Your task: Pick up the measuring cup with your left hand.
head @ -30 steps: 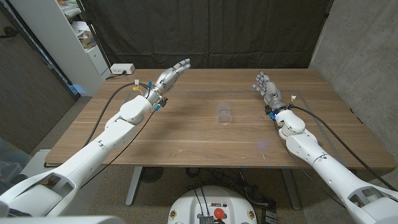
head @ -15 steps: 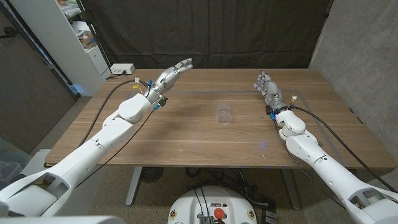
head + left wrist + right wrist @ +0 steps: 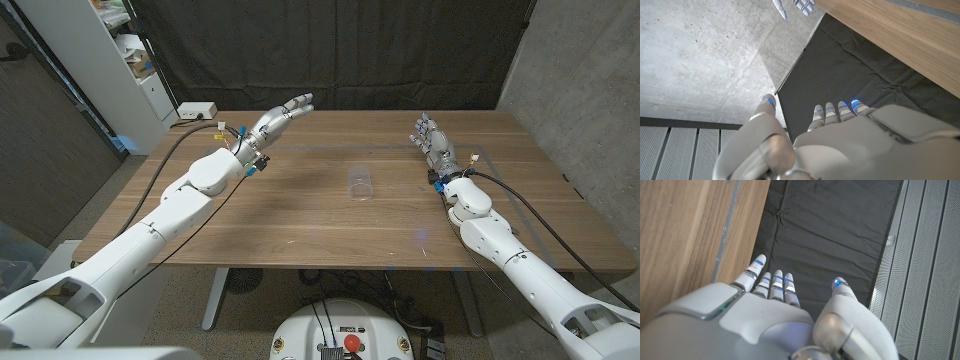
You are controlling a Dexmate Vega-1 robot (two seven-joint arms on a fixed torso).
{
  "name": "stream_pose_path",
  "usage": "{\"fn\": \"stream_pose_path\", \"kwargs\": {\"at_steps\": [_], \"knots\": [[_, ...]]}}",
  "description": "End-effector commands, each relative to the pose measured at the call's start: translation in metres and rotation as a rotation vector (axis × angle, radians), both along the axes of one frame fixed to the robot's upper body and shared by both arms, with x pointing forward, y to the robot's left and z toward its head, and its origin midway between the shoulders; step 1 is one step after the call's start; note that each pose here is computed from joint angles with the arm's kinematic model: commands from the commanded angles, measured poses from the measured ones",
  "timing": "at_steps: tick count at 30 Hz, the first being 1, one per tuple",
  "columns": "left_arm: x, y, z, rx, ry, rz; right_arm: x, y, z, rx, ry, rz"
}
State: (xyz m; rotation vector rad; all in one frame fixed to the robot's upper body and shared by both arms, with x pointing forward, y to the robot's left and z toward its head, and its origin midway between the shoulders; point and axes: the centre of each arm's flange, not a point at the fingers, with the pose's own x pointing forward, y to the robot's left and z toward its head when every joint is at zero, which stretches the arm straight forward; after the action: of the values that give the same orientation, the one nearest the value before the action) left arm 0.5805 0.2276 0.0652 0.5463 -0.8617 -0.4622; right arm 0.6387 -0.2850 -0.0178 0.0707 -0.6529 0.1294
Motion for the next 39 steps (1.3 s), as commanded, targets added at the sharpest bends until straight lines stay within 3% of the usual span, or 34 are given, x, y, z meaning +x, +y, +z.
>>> {"fn": "stream_pose_path", "kwargs": {"at_steps": [1,23,39], "knots": [[-0.001,-0.007,0.006,0.052,-0.007,0.004,-0.001,-0.003,0.002,0.014,-0.011,-0.007],[-0.004,-0.022,0.014,0.167,-0.02,0.057,0.002,-0.005,0.006,0.032,-0.016,-0.007],[-0.018,-0.033,0.017,0.249,-0.048,0.118,0.002,-0.009,0.009,0.039,-0.026,-0.005]]}}
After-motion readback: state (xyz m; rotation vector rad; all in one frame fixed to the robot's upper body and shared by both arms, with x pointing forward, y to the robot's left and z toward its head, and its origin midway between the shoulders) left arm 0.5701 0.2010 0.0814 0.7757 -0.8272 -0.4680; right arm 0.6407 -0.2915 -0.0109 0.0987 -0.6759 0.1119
